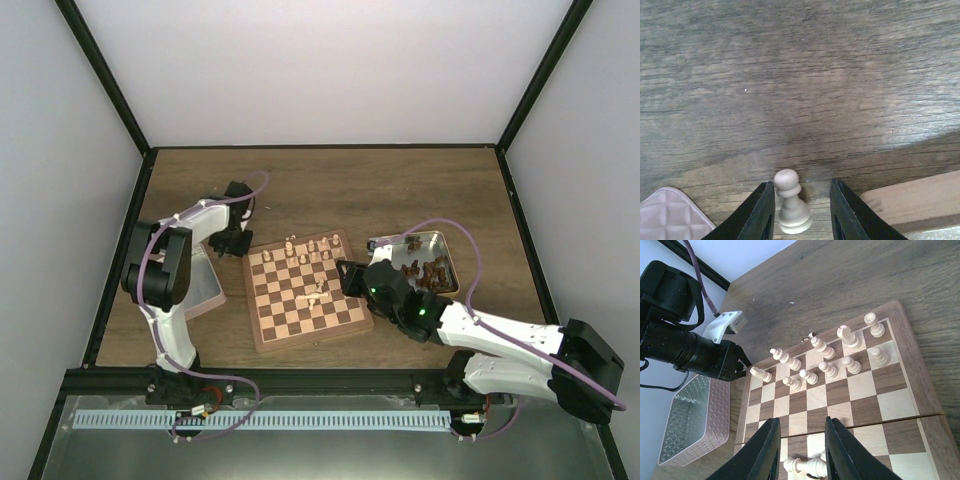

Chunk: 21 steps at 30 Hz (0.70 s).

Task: Set up the chess pieces on the board
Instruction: Pick up the chess piece at the center of the board.

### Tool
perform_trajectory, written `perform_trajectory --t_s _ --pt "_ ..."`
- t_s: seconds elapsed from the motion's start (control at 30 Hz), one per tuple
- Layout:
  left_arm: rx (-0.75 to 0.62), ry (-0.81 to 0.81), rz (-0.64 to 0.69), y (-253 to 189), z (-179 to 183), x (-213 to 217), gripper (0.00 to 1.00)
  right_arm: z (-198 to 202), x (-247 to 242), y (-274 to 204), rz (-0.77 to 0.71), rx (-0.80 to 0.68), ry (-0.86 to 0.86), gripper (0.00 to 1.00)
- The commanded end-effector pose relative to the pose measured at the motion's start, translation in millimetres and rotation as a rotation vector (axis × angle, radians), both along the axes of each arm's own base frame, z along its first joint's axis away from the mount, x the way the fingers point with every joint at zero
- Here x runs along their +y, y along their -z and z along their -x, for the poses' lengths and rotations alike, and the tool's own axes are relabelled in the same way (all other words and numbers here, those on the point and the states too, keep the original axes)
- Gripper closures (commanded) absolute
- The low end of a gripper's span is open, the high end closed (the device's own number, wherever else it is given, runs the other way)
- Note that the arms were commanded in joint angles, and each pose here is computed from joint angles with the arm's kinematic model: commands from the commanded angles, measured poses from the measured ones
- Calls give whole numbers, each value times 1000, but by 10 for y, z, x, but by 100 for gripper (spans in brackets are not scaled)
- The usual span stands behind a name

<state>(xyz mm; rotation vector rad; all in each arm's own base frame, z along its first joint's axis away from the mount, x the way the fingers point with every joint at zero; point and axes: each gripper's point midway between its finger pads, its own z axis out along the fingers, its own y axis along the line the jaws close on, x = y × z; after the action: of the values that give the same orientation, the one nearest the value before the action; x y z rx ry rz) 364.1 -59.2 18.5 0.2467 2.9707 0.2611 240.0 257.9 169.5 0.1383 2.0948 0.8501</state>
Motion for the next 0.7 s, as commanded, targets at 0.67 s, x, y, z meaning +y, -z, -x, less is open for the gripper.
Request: perform_trajectory --t_s 0.67 --pt "111 -115 116 200 288 -16 75 -72 18 -121 -8 -21 18 74"
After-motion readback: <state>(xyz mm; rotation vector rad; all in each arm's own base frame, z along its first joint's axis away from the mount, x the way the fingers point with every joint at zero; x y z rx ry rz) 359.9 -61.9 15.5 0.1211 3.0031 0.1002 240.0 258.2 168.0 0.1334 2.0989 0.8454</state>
